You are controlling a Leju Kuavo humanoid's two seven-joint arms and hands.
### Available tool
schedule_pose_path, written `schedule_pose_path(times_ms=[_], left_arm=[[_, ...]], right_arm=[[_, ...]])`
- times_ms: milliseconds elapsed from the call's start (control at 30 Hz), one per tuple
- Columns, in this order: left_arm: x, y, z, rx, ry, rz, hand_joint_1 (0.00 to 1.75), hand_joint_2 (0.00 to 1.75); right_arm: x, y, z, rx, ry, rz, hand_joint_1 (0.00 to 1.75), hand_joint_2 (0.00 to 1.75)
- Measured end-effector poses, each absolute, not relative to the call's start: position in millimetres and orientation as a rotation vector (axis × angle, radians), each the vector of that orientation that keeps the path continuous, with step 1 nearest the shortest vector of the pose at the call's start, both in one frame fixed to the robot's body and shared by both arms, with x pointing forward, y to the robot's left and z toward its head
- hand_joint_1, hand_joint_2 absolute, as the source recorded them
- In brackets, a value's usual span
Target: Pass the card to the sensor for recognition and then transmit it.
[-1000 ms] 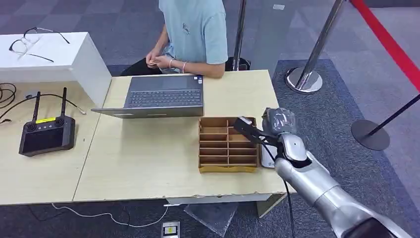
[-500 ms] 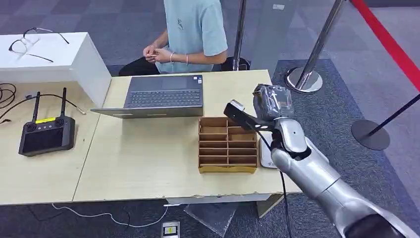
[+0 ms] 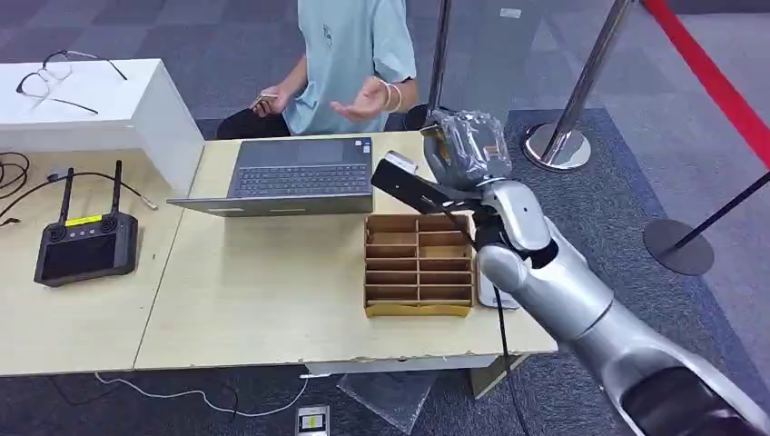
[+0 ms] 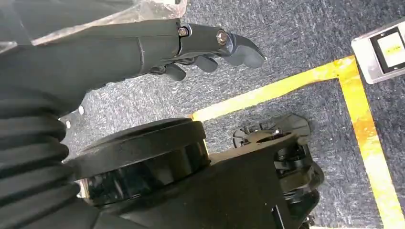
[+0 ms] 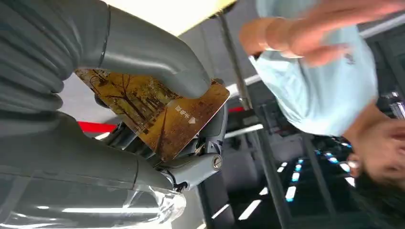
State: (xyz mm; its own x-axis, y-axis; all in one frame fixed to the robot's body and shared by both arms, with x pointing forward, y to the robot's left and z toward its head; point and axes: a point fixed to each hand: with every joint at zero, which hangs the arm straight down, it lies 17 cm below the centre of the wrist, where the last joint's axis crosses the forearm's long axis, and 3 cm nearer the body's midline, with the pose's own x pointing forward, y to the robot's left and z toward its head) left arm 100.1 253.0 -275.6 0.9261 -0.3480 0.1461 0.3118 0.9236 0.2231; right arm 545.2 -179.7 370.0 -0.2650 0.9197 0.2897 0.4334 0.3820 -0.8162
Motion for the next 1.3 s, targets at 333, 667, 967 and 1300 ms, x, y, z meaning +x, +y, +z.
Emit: schedule_pose_path(times_ms=[333, 667, 967, 1300], left_arm=[[101.4, 252.7, -275.4, 0.199, -0.194, -0.347, 0.0, 0.0], [101.0, 252.2, -275.4, 0.2, -0.19, -0.352, 0.0, 0.0], [99.8, 251.9, -275.6, 0.199, -0.183, -0.354, 0.0, 0.0], [97.6, 252.1, -275.9, 0.2, -0.171, -0.353, 0.0, 0.0]], right_arm=[[536.8, -121.6, 408.7, -1.139, -1.984, 0.856, 1.75, 1.75], [524.7, -60.8, 415.3, -1.012, -2.082, 0.91, 1.75, 1.75], [524.8, -31.7, 389.8, -0.973, -2.06, 0.991, 1.75, 1.75], [536.3, -34.2, 352.3, -0.968, -1.98, 1.036, 1.75, 1.75]])
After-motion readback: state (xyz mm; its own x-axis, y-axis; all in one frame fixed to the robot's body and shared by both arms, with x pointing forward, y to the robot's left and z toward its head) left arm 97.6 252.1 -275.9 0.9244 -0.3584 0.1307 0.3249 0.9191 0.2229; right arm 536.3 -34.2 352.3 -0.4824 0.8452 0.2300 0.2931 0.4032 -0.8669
